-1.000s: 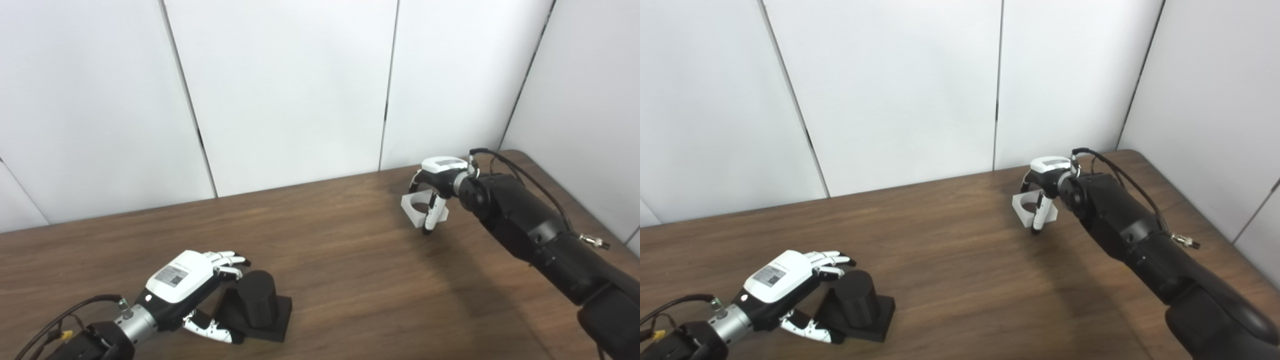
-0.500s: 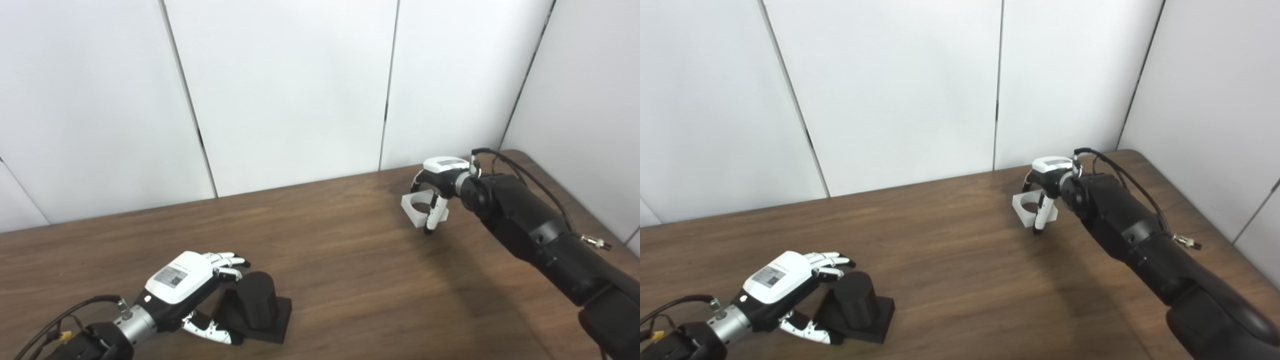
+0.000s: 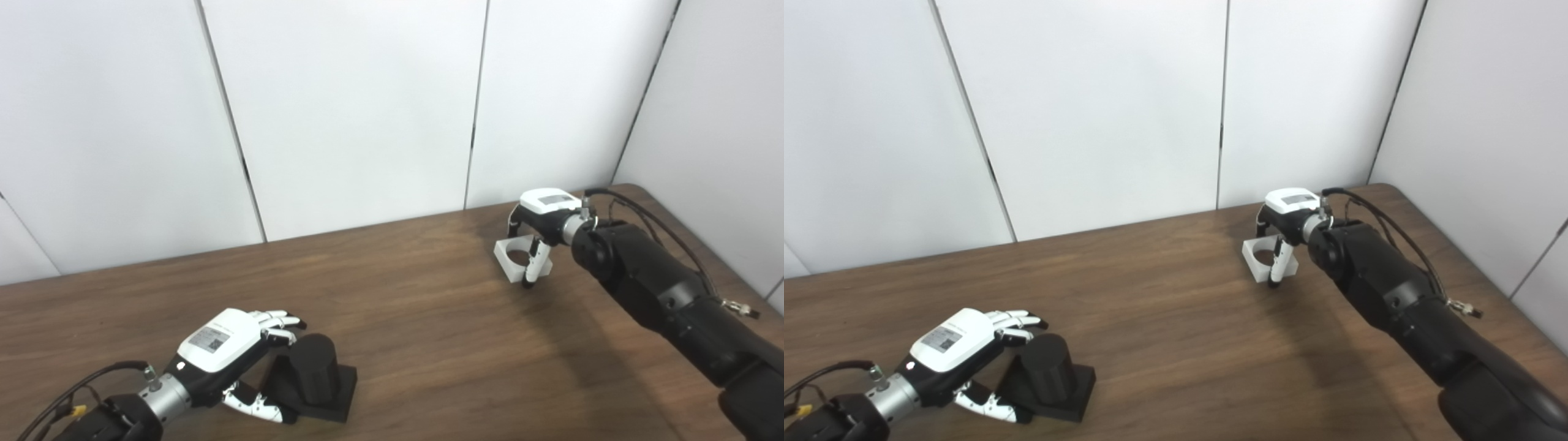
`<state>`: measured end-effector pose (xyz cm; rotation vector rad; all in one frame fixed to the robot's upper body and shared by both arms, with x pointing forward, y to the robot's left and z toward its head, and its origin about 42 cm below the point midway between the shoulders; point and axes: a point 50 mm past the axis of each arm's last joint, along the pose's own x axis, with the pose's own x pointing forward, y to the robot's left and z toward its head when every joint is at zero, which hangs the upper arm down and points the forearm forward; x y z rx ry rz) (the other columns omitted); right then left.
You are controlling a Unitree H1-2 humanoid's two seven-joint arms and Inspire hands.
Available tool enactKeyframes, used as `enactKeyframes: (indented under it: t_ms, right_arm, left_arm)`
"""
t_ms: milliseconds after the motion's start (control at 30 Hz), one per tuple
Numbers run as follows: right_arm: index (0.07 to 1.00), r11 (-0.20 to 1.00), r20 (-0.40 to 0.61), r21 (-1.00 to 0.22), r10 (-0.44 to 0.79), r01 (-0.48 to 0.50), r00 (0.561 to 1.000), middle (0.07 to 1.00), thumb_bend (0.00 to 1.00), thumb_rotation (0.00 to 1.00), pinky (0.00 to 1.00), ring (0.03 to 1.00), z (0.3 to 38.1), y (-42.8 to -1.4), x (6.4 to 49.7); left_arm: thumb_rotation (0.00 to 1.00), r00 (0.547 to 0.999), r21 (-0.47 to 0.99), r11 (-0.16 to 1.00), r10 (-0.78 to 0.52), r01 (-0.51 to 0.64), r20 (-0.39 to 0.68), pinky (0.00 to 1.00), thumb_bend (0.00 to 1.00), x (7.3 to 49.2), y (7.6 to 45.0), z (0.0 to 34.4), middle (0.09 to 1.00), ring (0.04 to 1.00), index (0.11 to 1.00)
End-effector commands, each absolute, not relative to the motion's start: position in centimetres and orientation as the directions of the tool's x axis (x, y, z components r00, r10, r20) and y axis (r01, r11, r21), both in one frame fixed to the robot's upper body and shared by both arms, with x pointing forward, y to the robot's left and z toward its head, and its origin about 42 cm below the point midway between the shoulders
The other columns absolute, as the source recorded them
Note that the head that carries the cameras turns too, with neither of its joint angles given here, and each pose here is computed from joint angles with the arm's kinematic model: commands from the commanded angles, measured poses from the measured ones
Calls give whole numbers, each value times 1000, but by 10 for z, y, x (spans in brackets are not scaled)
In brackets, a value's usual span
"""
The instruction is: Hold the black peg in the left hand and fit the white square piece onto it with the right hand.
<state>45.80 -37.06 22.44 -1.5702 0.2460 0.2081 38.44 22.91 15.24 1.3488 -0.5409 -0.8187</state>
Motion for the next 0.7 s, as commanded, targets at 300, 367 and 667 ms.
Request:
enactKeyframes:
  t_ms: [300, 367, 667]
  right_arm:
    - [481, 16, -123, -992, 64, -124, 990, 794, 521, 131, 927, 888, 252, -371, 450]
    - [481, 15, -108, -994, 96, -110, 990, 792, 522, 131, 922, 890, 260, -366, 447]
    - [481, 35, -45, -998, 282, -57, 958, 806, 523, 129, 853, 881, 298, -329, 431]
  left_arm:
    - [68, 590, 942, -160, -745, 296, -312, 809, 524, 370, 243, 118, 860, 889, 491]
    - [69, 590, 939, -165, -741, 303, -320, 819, 524, 371, 240, 118, 868, 895, 491]
    - [72, 590, 941, -154, -746, 301, -310, 839, 523, 369, 230, 116, 877, 910, 491]
